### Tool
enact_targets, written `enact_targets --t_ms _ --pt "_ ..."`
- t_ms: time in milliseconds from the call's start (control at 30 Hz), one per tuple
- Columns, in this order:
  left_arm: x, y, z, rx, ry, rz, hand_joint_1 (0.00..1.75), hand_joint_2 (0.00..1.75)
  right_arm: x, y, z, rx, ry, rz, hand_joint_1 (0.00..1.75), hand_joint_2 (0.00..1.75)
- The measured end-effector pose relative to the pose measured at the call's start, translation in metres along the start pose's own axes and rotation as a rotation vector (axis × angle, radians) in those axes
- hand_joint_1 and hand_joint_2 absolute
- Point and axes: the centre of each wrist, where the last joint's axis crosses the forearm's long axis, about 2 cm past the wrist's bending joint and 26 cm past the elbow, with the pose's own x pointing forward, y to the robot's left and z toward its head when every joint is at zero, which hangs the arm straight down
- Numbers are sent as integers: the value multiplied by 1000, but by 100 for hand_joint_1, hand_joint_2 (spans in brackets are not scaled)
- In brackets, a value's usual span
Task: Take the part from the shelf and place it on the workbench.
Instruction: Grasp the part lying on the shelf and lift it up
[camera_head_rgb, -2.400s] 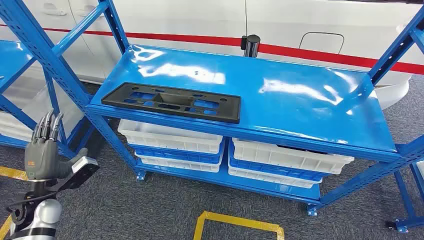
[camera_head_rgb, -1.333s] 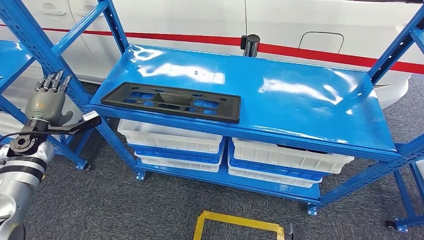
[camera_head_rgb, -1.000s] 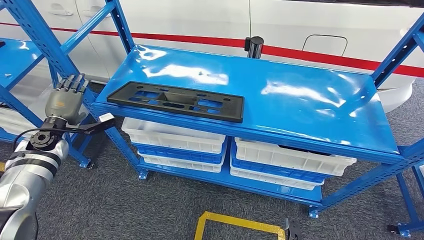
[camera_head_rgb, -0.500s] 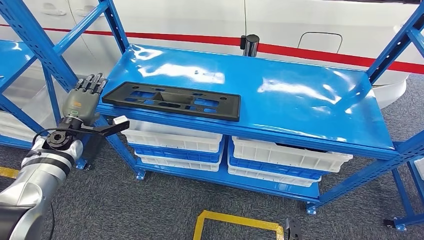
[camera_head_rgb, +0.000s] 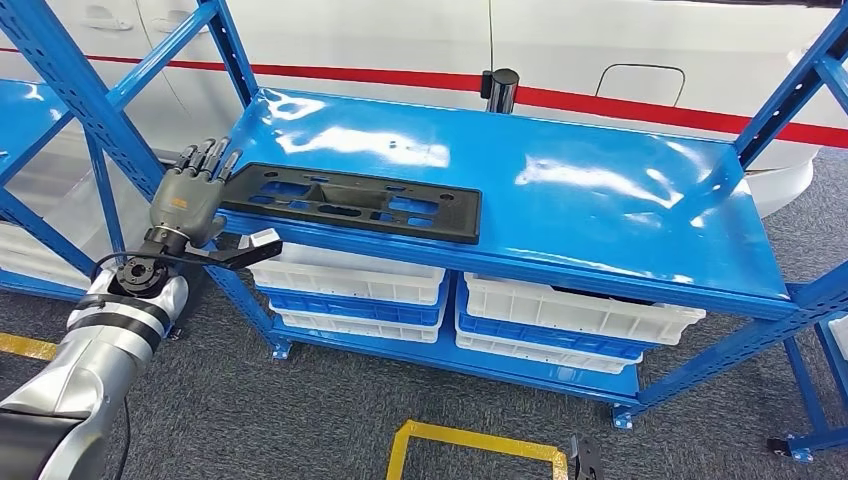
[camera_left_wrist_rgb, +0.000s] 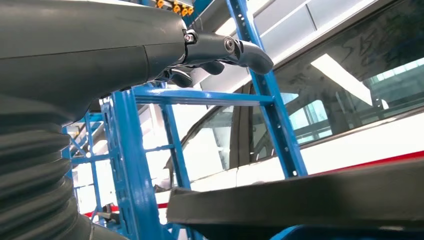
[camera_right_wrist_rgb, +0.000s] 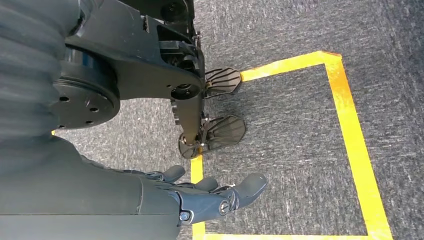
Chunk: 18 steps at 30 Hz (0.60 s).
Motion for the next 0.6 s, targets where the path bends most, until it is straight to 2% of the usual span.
enact_targets --t_ms 600 --pt "19 -4 0 -22 -4 17 0 175 8 3 -1 13 -18 24 0 175"
